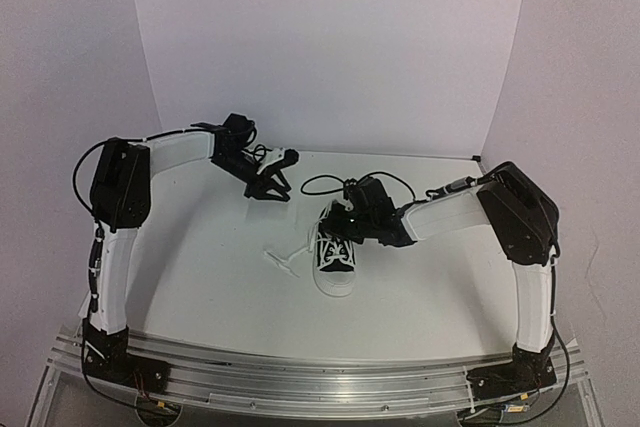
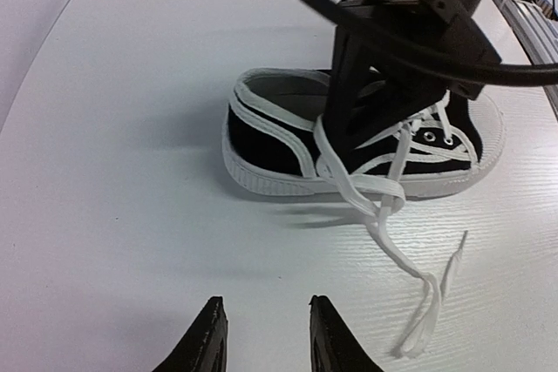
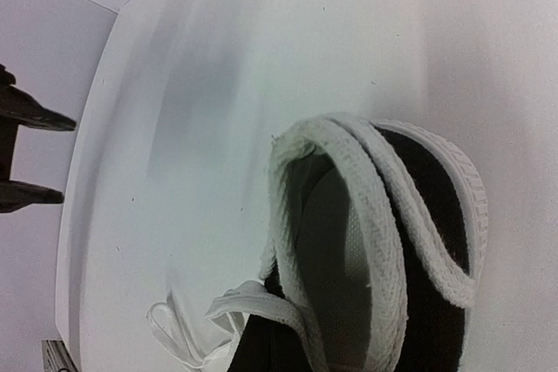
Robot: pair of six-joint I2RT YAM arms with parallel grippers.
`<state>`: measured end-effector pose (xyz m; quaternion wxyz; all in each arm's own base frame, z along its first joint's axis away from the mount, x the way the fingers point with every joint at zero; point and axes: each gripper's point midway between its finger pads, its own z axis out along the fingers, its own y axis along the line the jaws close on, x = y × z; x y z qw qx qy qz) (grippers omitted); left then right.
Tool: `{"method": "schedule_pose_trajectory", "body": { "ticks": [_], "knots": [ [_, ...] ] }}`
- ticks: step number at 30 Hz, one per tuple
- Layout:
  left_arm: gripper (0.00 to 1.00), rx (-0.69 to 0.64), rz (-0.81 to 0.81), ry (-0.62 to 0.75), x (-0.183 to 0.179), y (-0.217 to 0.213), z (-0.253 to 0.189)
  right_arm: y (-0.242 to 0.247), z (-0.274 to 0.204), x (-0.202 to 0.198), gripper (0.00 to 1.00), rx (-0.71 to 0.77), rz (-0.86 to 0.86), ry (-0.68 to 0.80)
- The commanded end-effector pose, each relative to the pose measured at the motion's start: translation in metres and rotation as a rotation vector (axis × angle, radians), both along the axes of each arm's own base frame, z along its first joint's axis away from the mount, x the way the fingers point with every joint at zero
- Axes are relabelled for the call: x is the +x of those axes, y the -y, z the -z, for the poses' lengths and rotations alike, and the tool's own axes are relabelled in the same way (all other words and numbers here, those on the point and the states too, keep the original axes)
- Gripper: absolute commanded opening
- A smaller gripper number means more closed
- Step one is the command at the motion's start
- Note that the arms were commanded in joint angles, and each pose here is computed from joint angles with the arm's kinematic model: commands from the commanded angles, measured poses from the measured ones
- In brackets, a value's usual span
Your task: Tie the shoes
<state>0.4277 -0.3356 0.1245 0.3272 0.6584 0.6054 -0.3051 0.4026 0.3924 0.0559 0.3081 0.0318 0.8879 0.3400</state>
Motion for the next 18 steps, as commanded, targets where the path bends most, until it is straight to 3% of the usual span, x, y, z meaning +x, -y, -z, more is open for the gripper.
{"method": "schedule_pose_trajectory", "body": {
  "ticks": [1,8,18],
  "knots": [
    [0.34,-0.089,-0.013,-0.017,0.007,0.048,0.021,0.008,0.023,-0.001,0.0,-0.054,0.005,-0.05],
    [0.43,-0.068,0.07,-0.124,-0.021,0.065,0.048,0.009,0.024,-0.003,0.0,-0.055,0.006,-0.052],
    [0.47,-0.108,0.148,-0.178,-0.052,0.073,0.037,0.005,0.024,-0.001,0.0,-0.053,-0.007,-0.048]
  ]
}}
